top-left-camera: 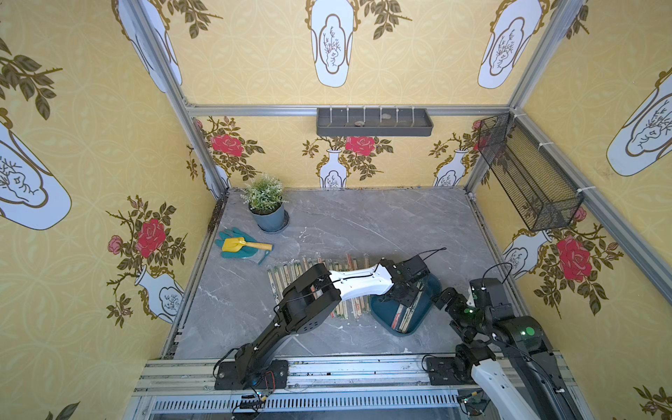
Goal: Take the paired disposable chopsticks out of the storage box
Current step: Pick up the paired disposable chopsticks from the storage box.
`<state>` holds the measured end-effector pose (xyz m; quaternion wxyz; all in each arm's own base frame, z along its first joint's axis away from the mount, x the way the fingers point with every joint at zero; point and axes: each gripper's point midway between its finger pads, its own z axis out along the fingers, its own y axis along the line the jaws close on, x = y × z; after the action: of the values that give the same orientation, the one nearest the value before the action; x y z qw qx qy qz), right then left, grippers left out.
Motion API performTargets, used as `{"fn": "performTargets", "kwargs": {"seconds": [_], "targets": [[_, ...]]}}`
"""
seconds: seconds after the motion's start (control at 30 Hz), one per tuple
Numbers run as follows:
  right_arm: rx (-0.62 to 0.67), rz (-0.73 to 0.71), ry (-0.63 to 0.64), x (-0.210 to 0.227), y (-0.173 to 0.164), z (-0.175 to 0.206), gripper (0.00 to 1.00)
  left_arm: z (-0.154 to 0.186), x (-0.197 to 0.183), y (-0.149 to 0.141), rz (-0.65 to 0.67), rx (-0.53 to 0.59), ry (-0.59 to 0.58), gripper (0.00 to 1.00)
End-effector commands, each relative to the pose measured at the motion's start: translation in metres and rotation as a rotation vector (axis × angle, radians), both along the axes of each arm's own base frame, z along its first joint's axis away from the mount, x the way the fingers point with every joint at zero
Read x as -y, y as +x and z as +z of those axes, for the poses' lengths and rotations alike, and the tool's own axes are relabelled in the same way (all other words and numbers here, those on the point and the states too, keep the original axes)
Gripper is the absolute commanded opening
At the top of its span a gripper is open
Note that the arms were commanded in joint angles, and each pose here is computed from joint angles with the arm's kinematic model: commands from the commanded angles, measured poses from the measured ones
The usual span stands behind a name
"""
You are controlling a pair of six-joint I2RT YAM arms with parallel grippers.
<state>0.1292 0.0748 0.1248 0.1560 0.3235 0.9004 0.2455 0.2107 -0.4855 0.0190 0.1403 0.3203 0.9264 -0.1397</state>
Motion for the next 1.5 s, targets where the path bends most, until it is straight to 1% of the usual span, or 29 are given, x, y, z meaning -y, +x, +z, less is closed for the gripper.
{"fn": "performTargets", "kwargs": {"seconds": [0.0, 0.1, 0.2, 0.27, 0.47, 0.57, 0.87, 1.13, 1.3, 1.4, 1.47], "targets": [[-0.010, -0.001, -0.017, 0.003, -0.002, 0.001, 0.98, -0.024, -0.020, -0.006, -0.009, -0.015, 0.125, 0.40], [-0.008, -0.002, -0.018, 0.003, -0.002, 0.001, 0.98, -0.030, -0.021, -0.009, -0.020, -0.017, 0.145, 0.34], [-0.007, -0.001, -0.020, 0.003, -0.001, 0.002, 0.97, -0.030, -0.022, -0.010, -0.023, -0.019, 0.147, 0.25], [-0.002, 0.000, -0.017, 0.003, -0.001, 0.004, 0.98, -0.028, -0.019, -0.012, -0.030, -0.020, 0.135, 0.19], [-0.001, 0.000, -0.020, 0.003, -0.001, 0.005, 0.98, -0.018, -0.014, -0.012, -0.041, -0.015, 0.103, 0.08], [0.001, 0.001, -0.020, 0.003, -0.001, 0.005, 0.97, -0.008, -0.010, -0.011, -0.041, -0.004, 0.071, 0.00], [0.002, -0.002, -0.021, 0.004, -0.001, 0.006, 0.97, 0.044, 0.002, 0.002, -0.010, 0.044, -0.064, 0.00], [0.002, -0.001, -0.020, 0.003, 0.000, 0.006, 0.97, 0.086, -0.006, 0.027, 0.084, 0.089, -0.155, 0.00], [0.004, 0.003, -0.019, 0.002, 0.001, 0.006, 0.98, 0.114, -0.026, 0.049, 0.191, 0.125, -0.226, 0.00], [0.007, 0.007, -0.019, 0.002, 0.002, 0.007, 0.98, 0.130, -0.050, 0.063, 0.274, 0.156, -0.257, 0.00], [0.008, 0.008, -0.020, 0.001, 0.003, 0.006, 0.98, 0.140, -0.071, 0.074, 0.323, 0.197, -0.251, 0.00]]}}
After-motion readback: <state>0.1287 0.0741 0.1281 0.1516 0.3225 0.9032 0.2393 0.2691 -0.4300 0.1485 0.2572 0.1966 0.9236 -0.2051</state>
